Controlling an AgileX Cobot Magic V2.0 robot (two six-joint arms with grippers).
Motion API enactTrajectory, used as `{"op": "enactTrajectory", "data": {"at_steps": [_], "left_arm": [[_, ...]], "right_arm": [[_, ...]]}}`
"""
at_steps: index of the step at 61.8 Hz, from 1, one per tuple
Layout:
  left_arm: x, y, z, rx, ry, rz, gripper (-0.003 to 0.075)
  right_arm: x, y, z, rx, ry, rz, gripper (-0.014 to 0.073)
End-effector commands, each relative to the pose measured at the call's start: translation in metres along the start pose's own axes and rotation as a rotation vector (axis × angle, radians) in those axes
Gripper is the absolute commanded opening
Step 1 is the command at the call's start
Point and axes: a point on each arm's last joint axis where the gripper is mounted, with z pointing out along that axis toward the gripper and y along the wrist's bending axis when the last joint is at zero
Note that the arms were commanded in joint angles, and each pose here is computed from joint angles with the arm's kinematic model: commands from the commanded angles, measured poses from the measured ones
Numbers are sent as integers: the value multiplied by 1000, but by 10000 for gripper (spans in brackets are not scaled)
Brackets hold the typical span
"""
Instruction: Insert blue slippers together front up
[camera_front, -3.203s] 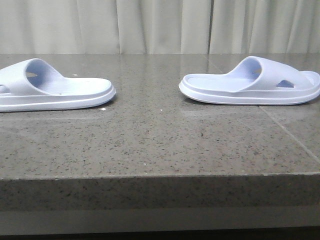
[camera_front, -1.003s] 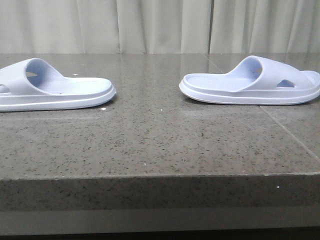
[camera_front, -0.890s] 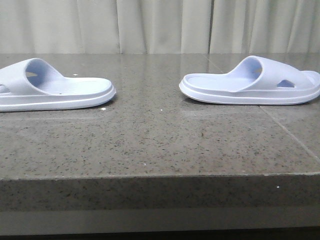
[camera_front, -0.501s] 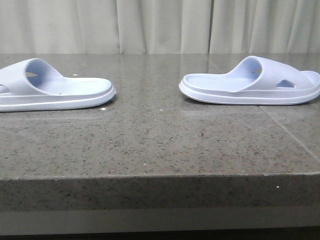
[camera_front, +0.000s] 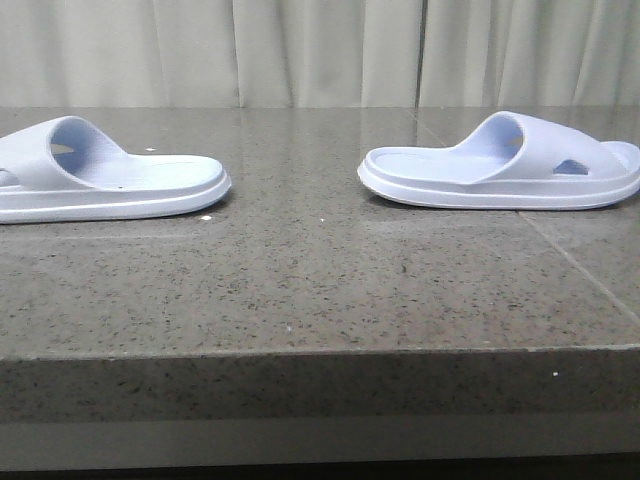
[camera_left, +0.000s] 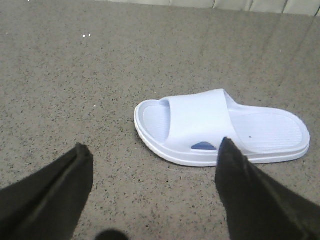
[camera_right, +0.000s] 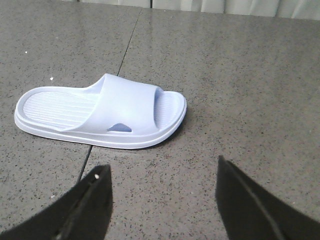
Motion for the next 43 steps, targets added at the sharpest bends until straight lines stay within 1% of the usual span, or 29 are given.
{"op": "enactTrajectory", "data": {"at_steps": [1, 8, 15, 23, 27, 33, 39, 43], "left_arm": [[-25, -2, -4, -2, -40, 22, 513], [-41, -2, 4, -12, 19, 33, 513], [-55, -2, 23, -26, 146, 42, 513], [-72, 4, 52, -61, 265, 28, 513], [-79, 10, 69, -66, 306, -7, 513], [-89, 19, 88, -14, 337, -42, 513], [-96, 30, 109, 93, 361, -122, 513], [-97, 41, 122, 137, 384, -156, 513]], "right_arm": [[-16, -1, -3, 11, -96, -17, 477], [-16, -1, -3, 11, -96, -17, 477], [-16, -1, -3, 11, -96, -17, 477], [-16, -1, -3, 11, -96, -17, 477], [-16, -1, -3, 11, -96, -17, 477], [-16, -1, -3, 11, -96, -17, 477], [-16, -1, -3, 11, -96, -17, 477], [-16, -1, -3, 11, -96, -17, 477]]}}
